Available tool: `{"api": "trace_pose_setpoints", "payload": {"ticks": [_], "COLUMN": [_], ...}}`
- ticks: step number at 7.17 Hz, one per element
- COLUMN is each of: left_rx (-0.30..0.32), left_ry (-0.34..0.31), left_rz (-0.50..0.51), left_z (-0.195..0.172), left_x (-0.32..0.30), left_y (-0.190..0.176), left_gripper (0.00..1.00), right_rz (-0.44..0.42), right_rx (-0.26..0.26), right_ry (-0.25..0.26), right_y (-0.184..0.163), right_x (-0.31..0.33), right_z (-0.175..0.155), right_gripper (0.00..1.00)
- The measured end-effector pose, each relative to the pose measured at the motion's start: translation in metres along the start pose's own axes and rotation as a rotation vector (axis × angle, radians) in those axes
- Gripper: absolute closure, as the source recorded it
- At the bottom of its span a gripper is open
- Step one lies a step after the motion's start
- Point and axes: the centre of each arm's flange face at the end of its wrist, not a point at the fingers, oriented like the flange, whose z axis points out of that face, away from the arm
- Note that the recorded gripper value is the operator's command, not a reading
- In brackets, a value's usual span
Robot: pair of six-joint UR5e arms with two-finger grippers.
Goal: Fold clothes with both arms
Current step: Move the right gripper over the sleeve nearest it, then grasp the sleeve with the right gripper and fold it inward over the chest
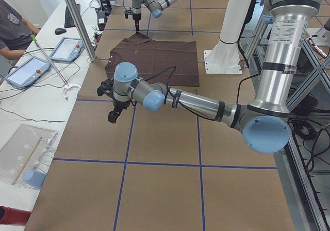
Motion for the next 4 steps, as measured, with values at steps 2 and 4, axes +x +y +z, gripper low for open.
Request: {"api": "trace_pose_setpoints", "payload": {"ticks": [2,4], "left_rx": [0.002,0.003], "left_ry": [0.000,-0.001], "left_rz": [0.001,0.002], "left_z": [-0.0008,-0.0014], "left_x": [0.0008,0.0014], "left_y": [-0.0014,-0.0032], "left_gripper": [0.00,0.00], "right_rz": [0.002,0.003], "right_rx": [-0.005,-0.006], "right_ry": [0.002,0.002], "right_y": [0.0010,0.0010], "right_x": [0.0014,0.0014], "right_z": [0.0023,0.0026], "right_gripper": [0.73,0.98]}}
